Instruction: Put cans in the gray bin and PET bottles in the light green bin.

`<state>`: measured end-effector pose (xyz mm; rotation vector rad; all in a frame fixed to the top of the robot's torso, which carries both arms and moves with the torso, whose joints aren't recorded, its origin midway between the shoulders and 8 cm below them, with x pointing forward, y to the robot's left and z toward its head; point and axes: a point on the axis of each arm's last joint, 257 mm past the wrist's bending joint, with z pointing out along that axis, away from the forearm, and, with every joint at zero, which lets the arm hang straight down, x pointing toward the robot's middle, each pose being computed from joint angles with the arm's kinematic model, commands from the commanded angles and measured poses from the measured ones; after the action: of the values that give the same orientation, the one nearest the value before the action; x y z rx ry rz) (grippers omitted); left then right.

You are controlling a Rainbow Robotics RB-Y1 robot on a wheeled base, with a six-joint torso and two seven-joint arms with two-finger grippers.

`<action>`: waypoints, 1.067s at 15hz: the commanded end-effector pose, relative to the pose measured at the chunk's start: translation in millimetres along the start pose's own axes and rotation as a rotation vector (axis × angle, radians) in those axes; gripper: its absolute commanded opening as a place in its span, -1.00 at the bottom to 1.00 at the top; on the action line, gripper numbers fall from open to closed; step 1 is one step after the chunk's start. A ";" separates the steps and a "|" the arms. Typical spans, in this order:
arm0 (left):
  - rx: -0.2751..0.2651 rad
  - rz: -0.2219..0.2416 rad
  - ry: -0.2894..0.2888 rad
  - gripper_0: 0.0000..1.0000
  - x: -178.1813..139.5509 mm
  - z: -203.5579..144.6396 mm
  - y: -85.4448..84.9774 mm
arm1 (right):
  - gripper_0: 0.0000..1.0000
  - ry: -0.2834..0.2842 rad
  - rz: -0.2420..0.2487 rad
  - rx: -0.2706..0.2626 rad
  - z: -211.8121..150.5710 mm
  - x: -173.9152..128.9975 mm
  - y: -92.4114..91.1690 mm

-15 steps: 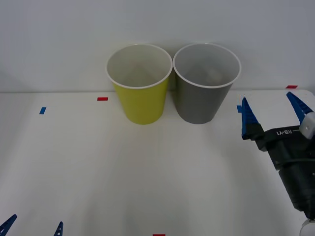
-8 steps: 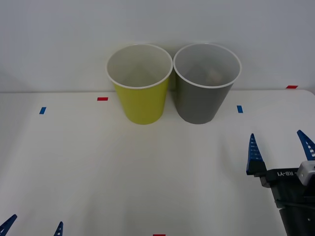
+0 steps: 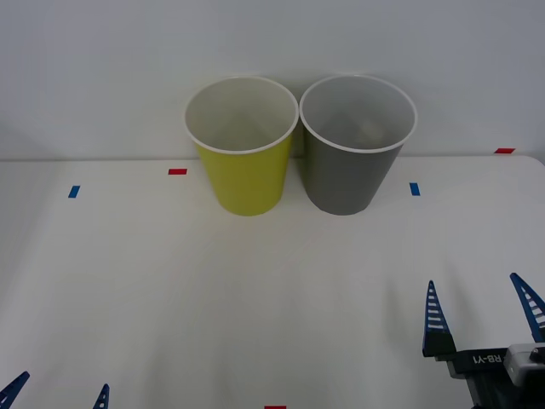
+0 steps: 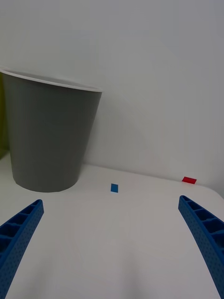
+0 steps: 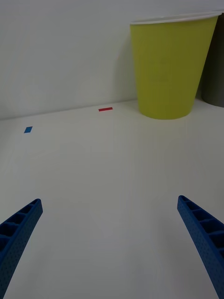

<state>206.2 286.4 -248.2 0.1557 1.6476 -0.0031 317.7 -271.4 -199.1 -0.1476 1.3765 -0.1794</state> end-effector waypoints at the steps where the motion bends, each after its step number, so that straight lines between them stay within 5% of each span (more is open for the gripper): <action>1: 0.000 0.000 0.000 1.00 0.0 0.0 0.0 | 1.00 0.014 -0.022 0.013 -19.6 3.2 -4.2; 7: 0.000 0.000 0.000 1.00 0.0 0.0 0.0 | 1.00 0.047 -0.070 0.054 -59.3 6.6 -8.4; 13: 0.000 0.000 0.000 1.00 0.0 0.0 0.0 | 1.00 0.106 -0.047 0.111 -96.1 29.0 -13.7; 16: 0.000 0.000 0.000 1.00 0.0 0.0 0.0 | 1.00 0.110 0.040 0.104 -100.9 33.7 -5.7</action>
<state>206.2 286.4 -248.2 0.1557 1.6476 -0.0031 226.0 -287.2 -247.6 -0.0333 1.4728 -0.2483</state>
